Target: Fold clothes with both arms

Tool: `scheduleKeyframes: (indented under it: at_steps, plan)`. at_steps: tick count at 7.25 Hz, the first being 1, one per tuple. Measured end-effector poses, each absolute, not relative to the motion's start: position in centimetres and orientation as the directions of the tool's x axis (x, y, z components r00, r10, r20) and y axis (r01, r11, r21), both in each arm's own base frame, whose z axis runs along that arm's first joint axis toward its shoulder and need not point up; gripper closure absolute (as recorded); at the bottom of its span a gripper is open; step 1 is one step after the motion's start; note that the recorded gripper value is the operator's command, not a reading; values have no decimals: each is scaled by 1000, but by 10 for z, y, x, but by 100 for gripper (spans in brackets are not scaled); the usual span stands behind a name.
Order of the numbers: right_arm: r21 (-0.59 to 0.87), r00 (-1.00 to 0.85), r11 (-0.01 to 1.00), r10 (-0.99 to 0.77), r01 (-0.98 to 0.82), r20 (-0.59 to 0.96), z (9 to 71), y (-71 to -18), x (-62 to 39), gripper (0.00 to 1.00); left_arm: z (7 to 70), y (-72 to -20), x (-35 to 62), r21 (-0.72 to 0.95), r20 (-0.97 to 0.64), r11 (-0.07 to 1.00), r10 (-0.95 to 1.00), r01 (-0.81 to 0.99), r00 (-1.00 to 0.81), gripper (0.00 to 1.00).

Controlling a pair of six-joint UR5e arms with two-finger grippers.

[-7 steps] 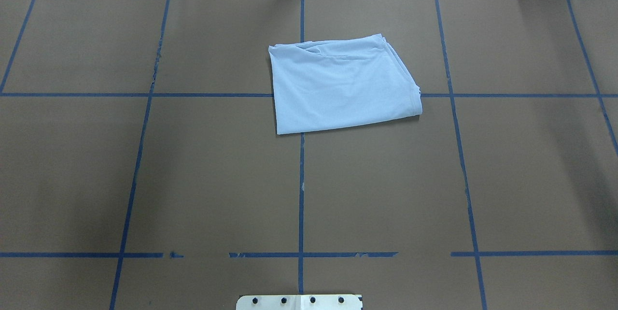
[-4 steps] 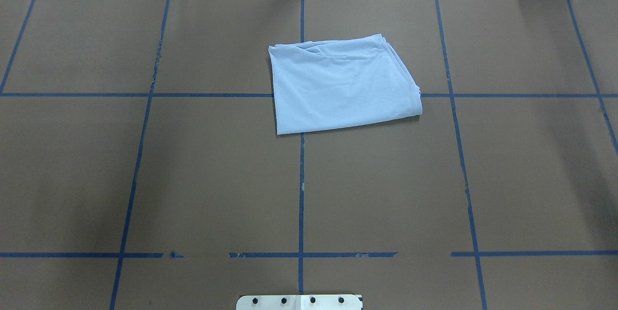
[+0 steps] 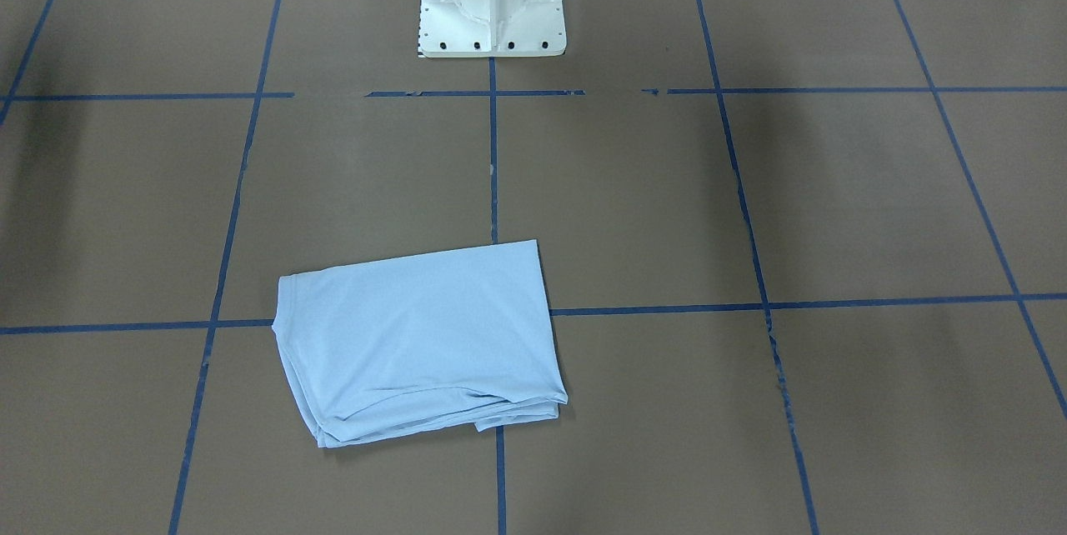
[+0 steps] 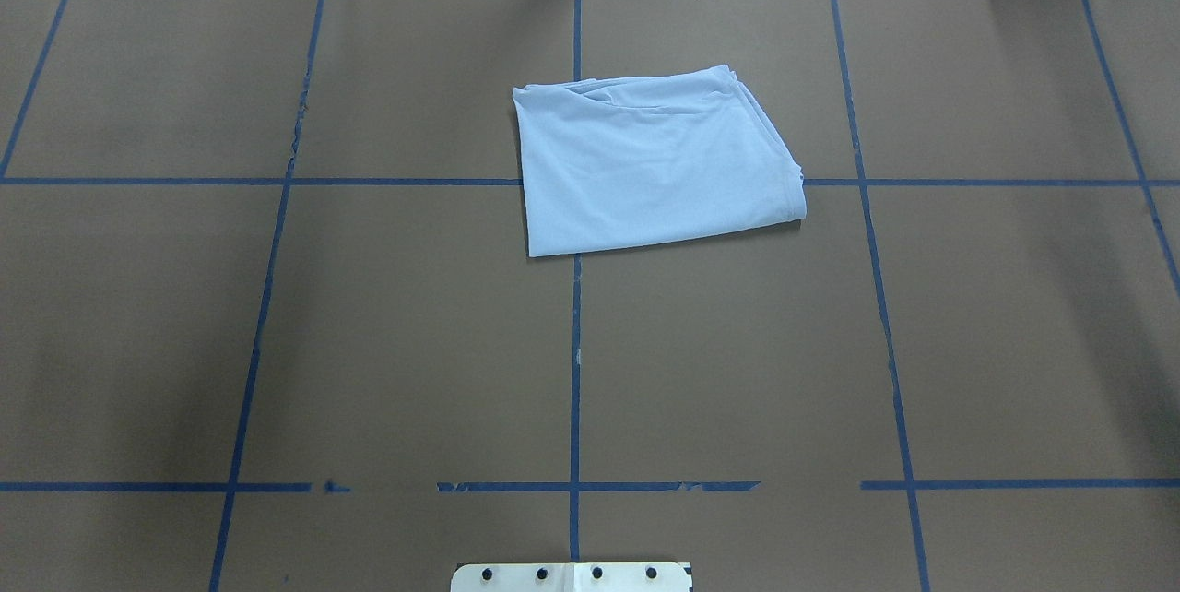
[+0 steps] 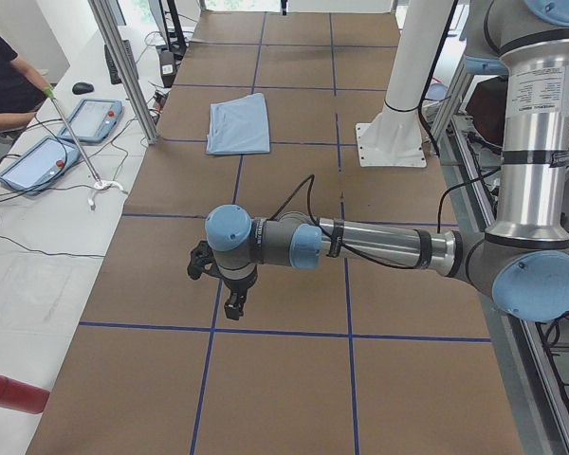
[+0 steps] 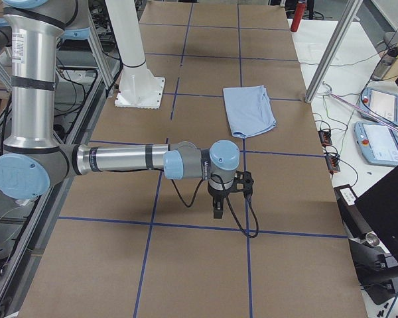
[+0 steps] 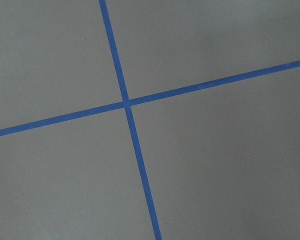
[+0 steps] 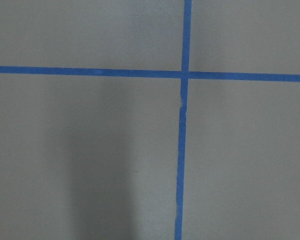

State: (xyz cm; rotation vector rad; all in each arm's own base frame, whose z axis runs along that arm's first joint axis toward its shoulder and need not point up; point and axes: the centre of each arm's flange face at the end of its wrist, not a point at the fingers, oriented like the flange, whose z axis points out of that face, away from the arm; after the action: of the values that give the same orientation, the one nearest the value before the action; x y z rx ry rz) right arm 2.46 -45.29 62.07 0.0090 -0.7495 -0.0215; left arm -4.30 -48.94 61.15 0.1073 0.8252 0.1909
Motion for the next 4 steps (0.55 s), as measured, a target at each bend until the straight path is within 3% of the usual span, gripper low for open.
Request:
scheduleKeyframes:
  at_steps: [4]
  plan:
    - [26,776,999,-41,31,629,627,-447,29,0,613,-495,-48,152,-717,982,189,-114,671,0]
